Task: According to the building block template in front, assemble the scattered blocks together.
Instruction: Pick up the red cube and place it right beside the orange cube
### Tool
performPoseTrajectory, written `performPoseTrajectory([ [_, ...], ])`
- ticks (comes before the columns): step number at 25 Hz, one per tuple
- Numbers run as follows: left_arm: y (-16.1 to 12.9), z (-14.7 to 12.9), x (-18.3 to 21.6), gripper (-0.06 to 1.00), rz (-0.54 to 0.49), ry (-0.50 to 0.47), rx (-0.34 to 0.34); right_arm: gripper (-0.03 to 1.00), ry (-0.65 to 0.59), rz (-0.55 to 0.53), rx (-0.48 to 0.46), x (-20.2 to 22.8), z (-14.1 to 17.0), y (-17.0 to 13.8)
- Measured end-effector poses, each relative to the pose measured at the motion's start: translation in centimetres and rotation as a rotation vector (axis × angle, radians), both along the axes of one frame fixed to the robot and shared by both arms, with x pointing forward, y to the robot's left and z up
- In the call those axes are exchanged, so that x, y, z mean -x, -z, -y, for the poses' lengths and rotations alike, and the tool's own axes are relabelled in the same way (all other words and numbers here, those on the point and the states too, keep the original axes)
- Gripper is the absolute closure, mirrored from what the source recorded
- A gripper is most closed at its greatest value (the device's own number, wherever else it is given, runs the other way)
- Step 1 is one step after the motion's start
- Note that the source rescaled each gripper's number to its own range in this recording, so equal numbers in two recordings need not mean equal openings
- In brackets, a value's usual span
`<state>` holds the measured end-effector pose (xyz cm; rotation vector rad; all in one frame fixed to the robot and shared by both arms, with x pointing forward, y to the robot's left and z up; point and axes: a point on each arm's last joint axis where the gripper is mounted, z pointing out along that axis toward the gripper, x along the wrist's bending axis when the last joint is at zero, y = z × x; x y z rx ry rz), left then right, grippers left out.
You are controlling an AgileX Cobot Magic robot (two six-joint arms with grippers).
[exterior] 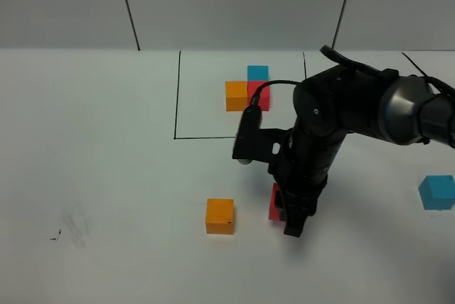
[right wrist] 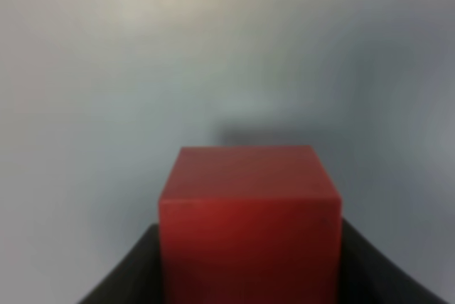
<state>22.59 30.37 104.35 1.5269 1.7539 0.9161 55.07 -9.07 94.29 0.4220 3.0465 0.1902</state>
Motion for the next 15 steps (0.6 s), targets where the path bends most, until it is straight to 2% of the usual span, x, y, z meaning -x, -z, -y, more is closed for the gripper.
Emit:
performPoseTrajectory([
  [7, 0.0, 0.0, 0.0, 0.77, 0.0, 0.0, 0.0, 0.67, -0.076, 0.026, -0.018, 0.7, -2.5, -0.6],
  [15, 0.0, 0.0, 0.0, 0.77, 0.0, 0.0, -0.001, 0.67, -0.089, 0.038, -0.025, 0.6, -3.1, 0.1],
])
